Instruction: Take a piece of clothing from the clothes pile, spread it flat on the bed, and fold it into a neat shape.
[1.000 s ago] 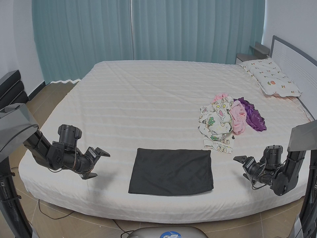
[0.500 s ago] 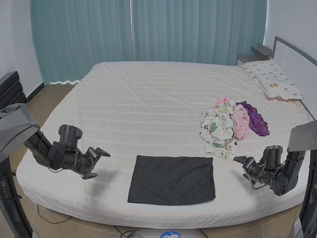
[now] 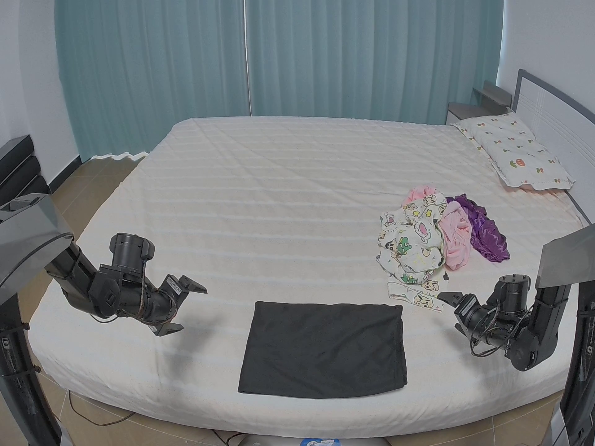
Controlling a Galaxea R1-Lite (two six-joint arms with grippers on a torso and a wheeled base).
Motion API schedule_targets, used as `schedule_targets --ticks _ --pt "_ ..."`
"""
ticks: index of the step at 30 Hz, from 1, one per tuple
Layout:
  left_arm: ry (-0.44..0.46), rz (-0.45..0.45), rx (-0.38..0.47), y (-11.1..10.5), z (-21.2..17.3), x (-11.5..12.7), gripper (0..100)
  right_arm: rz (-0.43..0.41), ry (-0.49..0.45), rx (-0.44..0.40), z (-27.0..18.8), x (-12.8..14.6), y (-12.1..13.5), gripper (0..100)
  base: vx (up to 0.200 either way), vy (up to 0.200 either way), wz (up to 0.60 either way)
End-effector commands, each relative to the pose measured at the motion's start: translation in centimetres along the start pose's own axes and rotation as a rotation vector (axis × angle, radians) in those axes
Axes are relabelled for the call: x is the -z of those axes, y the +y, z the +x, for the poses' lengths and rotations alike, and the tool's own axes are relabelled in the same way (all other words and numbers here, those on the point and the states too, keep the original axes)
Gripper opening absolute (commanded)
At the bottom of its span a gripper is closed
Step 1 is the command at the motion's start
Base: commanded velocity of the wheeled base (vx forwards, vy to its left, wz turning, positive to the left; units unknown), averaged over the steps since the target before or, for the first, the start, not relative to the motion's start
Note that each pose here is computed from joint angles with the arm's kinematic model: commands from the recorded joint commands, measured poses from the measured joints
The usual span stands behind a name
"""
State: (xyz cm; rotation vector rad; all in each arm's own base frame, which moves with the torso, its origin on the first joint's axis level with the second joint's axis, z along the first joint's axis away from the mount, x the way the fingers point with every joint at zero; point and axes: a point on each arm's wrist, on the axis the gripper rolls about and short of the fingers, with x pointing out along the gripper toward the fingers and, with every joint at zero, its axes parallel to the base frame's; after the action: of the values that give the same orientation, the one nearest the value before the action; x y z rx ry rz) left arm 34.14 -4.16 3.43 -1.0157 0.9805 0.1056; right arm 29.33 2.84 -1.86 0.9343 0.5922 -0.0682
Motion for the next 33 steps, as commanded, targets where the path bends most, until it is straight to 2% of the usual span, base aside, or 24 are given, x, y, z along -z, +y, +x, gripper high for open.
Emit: schedule_targets --ticks 1,14,21,25,26,27,28,29,30,31,33 --pt "0.001 -0.003 0.0 0.0 0.0 0.0 100 0.0 0.007 0.007 0.1 0.2 -0.2 100 0.0 0.0 0.0" --pt "0.002 0.002 0.0 -0.1 0.1 0.1 100 0.001 0.01 0.008 0.1 0.2 -0.2 100 0.0 -0.185 0.0" --pt "-0.002 0.023 -0.002 -0.3 0.2 0.4 100 0.001 0.01 0.008 0.1 0.2 -0.2 100 0.0 0.0 0.0" --pt "-0.003 0.121 -0.045 -1.2 1.2 3.1 100 0.002 0.01 0.009 0.1 0.2 -0.3 100 0.0 0.0 0.0" --pt "-0.003 0.121 -0.045 -1.2 1.2 3.1 100 0.002 0.01 0.009 0.1 0.2 -0.3 100 0.0 0.0 0.0" --pt "0.01 0.205 -0.093 -0.8 2.4 4.4 100 0.003 0.013 0.013 0.0 0.3 -0.3 100 0.0 0.0 0.0" --pt "0.014 0.221 -0.101 -0.7 2.6 4.7 100 0.003 0.014 0.014 0.0 0.3 -0.4 100 0.0 0.0 0.0" --pt "0.035 0.311 -0.141 -0.2 3.8 5.6 100 0.002 0.015 0.015 -0.1 0.3 -0.4 100 0.0 0.0 0.0" --pt "0.04 0.333 -0.15 0.0 4.0 5.8 100 0.002 0.016 0.016 -0.1 0.4 -0.4 100 0.0 0.0 0.0" --pt "0.042 0.399 -0.168 0.4 4.8 6.0 100 0.004 0.016 0.016 -0.1 0.4 -0.4 100 0.0 0.0 0.0" --pt "0.033 0.463 -0.14 0.4 5.2 5.9 100 0.004 0.017 0.018 -0.1 0.4 -0.4 100 0.0 0.0 0.0"
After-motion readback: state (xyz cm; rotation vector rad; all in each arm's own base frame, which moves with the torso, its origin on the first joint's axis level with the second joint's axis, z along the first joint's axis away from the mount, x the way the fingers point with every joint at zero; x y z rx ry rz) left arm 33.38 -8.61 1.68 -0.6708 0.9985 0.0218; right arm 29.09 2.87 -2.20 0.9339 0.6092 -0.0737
